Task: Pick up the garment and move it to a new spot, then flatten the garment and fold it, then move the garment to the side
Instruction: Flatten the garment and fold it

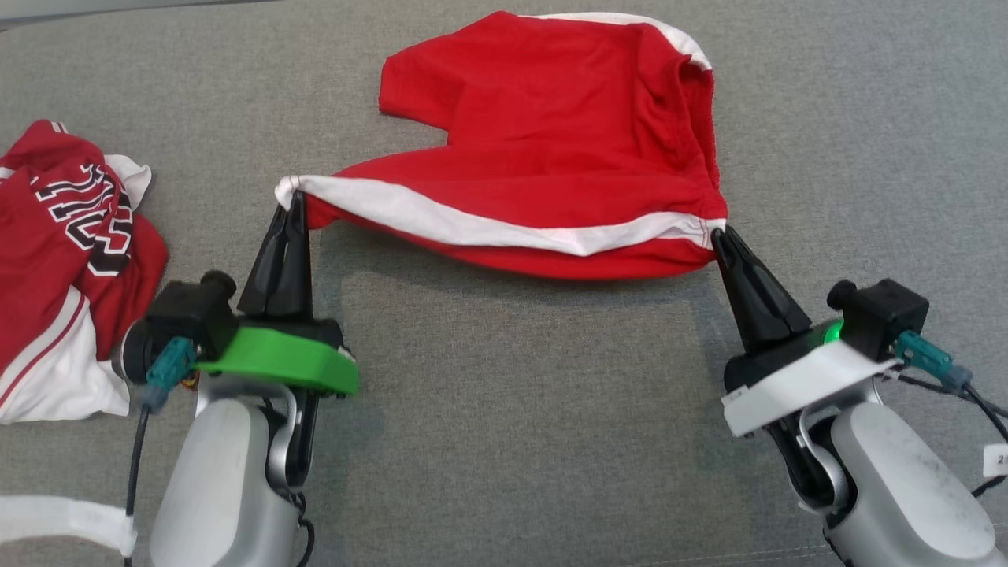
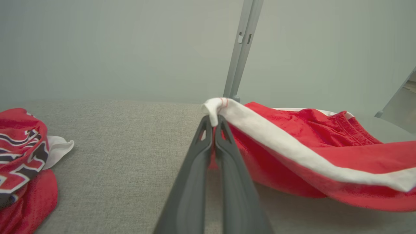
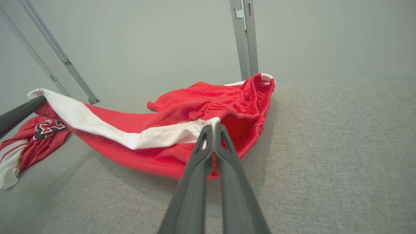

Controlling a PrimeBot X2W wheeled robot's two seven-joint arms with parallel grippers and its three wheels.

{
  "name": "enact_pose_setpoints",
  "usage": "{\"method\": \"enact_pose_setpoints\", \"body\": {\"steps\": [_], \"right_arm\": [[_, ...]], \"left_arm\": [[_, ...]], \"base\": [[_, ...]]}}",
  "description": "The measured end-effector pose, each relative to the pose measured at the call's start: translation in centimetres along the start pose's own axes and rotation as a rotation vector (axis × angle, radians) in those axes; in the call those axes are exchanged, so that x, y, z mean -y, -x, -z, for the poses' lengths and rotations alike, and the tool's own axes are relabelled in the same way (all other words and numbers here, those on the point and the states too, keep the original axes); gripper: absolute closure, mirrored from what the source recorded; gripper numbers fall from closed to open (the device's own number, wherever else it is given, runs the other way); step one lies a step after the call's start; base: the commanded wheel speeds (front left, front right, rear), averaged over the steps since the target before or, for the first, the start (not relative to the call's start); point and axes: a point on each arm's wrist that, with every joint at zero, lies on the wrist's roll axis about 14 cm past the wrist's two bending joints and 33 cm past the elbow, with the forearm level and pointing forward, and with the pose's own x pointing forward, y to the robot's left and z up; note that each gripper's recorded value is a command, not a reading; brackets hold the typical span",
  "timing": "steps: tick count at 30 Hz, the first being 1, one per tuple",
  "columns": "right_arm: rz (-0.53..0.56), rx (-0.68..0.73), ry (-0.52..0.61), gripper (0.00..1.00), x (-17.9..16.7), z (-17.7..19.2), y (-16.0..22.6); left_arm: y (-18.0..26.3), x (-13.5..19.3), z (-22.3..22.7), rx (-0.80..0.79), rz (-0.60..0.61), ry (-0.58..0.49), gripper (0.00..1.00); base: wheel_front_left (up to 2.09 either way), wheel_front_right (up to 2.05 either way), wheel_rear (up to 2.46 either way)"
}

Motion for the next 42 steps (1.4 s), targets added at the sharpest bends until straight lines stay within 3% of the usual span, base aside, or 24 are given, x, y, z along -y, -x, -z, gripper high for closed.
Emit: {"method": "enact_pose_setpoints", "body": {"steps": [16, 23, 29, 42], "right_arm": [[0.079, -0.031, -0.039, 1.0, -2.4, 1.0, 10.5], [0.132, -0.011, -0.043, 1.0, -2.2, 0.4, 13.0], [0.17, 0.018, -0.041, 1.0, -0.9, -0.2, 11.7], [0.246, 0.082, 0.002, 1.0, 4.4, -1.7, 3.3]], "left_arm": [[11.7, 2.3, 0.6, -0.064, 0.032, -0.048, 1.0], [13.8, 2.8, -0.9, -0.064, 0.011, -0.038, 1.0], [11.8, 3.0, -1.9, -0.058, 0.028, -0.039, 1.0], [-1.9, 4.7, -5.0, 0.017, 0.182, -0.146, 1.0]], "base": [[0.0, 0.0, 0.0], [0.0, 0.0, 0.0], [0.0, 0.0, 0.0], [0.0, 0.0, 0.0]]}}
